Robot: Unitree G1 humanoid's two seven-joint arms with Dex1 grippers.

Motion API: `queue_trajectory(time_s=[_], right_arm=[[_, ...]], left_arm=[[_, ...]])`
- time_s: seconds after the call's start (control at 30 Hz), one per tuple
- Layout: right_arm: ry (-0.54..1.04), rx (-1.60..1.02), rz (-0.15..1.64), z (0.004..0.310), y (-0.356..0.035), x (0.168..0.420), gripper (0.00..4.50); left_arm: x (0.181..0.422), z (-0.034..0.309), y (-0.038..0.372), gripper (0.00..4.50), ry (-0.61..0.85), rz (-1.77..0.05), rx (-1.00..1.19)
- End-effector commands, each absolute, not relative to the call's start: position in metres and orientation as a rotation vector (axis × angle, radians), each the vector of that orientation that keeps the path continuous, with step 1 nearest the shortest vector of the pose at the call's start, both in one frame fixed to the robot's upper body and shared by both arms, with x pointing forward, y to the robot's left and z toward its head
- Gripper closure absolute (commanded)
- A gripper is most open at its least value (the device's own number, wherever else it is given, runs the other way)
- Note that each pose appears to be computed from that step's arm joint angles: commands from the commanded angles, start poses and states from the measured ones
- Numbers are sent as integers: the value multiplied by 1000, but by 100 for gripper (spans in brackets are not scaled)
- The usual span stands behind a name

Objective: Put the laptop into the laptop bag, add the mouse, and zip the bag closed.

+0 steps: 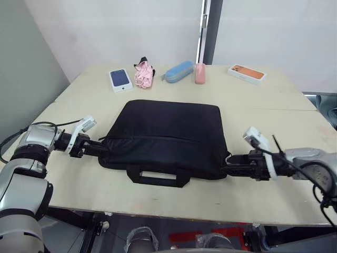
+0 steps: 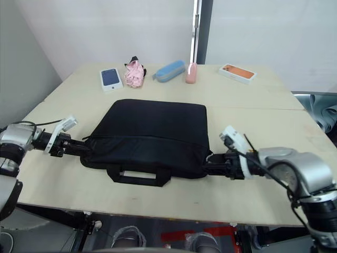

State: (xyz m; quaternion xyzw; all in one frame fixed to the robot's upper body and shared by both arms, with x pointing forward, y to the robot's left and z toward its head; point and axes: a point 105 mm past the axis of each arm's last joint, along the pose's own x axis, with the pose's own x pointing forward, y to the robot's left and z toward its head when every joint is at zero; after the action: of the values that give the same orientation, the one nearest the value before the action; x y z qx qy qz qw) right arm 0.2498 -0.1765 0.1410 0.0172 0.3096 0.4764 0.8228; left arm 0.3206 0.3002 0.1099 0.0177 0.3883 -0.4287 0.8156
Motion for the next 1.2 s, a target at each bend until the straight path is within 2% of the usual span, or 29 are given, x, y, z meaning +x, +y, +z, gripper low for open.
queue_trajectory(time_s=[0.03, 0.17, 0.27, 0.37, 0.5, 0.63, 0.87, 0.9, 1.03, 1.2], right_arm=[[544, -3, 1042, 176, -188, 241, 1], [435, -47, 987, 208, -207, 230, 1], [303, -95, 895, 235, -222, 228, 1], [252, -163, 814, 242, -233, 222, 1], [313, -242, 741, 228, -243, 212, 1], [397, -299, 673, 213, -256, 203, 1], [447, -312, 628, 200, -262, 193, 1], [459, -311, 615, 197, -265, 192, 0], [485, -340, 587, 186, -270, 191, 0], [475, -432, 584, 178, -267, 210, 0]], left_arm=[[317, 149, 308, 85, 707, -956, 104], [320, 196, 294, 85, 516, -1031, 154], [325, 234, 249, 85, 310, -1204, 193], [319, 248, 195, 85, 173, -1414, 198], [298, 231, 136, 85, 105, -1660, 249], [287, 187, 99, 85, 111, -1813, 378], [296, 160, 76, 85, 120, -1864, 326], [296, 154, 77, 136, 144, -1863, 327], [306, 134, 81, 269, 194, -1817, 355], [321, 106, 77, 448, 236, -1738, 411]])
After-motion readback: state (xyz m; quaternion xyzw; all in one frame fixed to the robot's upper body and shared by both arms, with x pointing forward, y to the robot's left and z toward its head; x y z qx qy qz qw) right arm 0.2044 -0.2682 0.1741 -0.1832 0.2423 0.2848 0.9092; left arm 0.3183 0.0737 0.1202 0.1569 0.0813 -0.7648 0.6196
